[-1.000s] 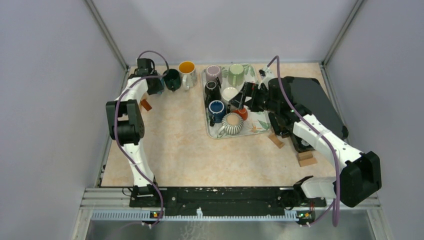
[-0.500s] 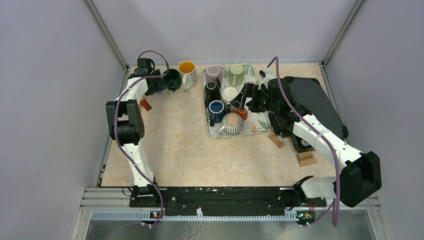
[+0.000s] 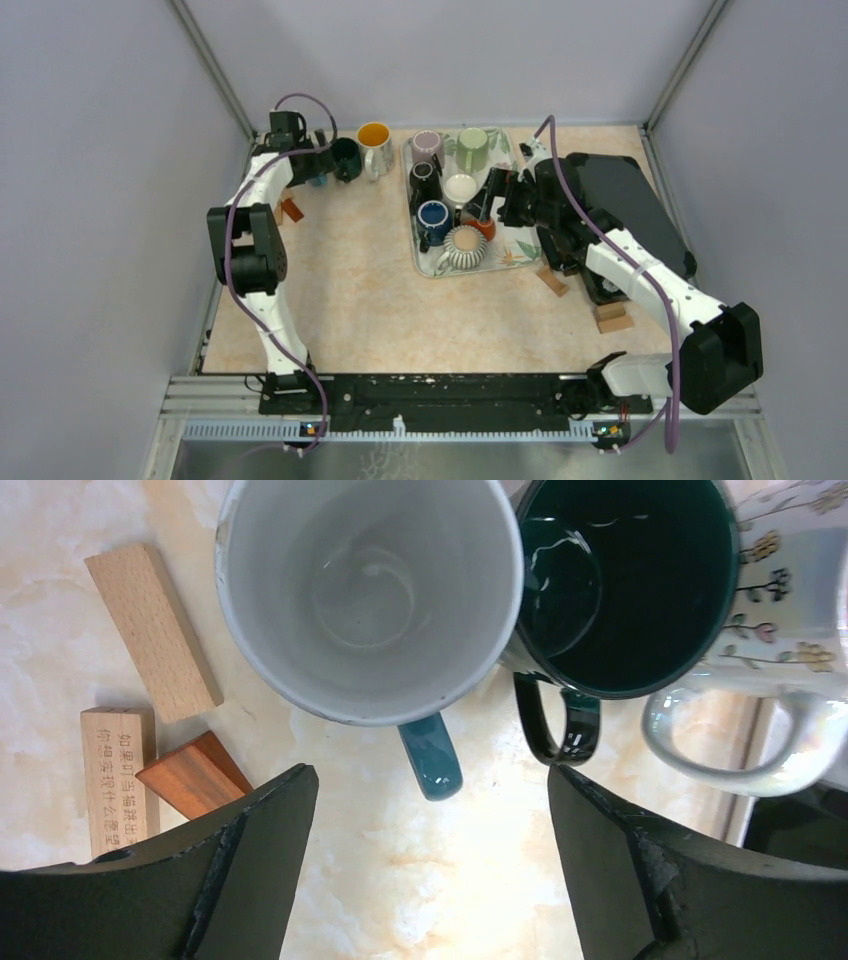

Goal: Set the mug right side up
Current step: Place the cup at the corner of the board, then turn over the cup on the tray.

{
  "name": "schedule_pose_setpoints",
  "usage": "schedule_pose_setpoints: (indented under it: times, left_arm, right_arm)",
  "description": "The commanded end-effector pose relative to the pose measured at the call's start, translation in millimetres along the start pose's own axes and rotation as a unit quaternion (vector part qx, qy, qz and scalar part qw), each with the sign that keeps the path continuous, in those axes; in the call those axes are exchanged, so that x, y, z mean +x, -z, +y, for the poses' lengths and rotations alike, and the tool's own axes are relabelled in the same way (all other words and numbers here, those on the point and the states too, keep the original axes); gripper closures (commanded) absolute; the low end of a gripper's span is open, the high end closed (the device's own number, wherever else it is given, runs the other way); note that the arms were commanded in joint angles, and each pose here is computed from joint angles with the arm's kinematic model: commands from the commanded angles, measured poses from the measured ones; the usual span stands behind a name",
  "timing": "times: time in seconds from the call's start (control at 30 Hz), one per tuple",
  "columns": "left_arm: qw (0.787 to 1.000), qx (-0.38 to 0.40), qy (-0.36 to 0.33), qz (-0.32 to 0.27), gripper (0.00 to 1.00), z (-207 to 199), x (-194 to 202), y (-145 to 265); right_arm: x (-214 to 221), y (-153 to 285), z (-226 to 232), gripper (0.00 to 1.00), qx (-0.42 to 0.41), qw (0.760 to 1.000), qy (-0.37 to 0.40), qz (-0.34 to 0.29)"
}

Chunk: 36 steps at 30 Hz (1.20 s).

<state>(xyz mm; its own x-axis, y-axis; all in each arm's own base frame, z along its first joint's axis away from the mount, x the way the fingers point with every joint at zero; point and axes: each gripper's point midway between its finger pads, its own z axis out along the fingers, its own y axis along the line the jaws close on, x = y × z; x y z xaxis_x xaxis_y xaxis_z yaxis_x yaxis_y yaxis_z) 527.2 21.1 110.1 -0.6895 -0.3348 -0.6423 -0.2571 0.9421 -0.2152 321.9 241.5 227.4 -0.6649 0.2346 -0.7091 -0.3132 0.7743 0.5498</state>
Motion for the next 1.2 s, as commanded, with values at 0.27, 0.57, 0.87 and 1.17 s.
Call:
schedule_pose_setpoints:
  times: [0.27, 0.57, 0.87, 1.17]
  left_arm:
    - [0.994, 0.044, -0.019, -0.096, 0.02, -36, -54, 76]
    - [0.984, 0.106, -0.050, -0.132, 0.02, -89, -43, 139]
    - [0.963, 0.213, -0.110, -0.120, 0.02, -162, 11, 185]
    - [0.938, 0.300, -0.155, -0.081, 0.02, -207, 74, 206]
  right_arm:
    - [-14, -6, -10, 0.01, 0.043, 0.999, 0.016, -0.021]
    - [-32, -22, -20, 0.01, 0.089, 0.995, 0.020, -0.031]
    - [-47, -50, -27, 0.01, 0.114, 0.993, 0.025, -0.028]
    - [-63, -74, -55, 0.01, 0.150, 0.988, 0.017, -0.028]
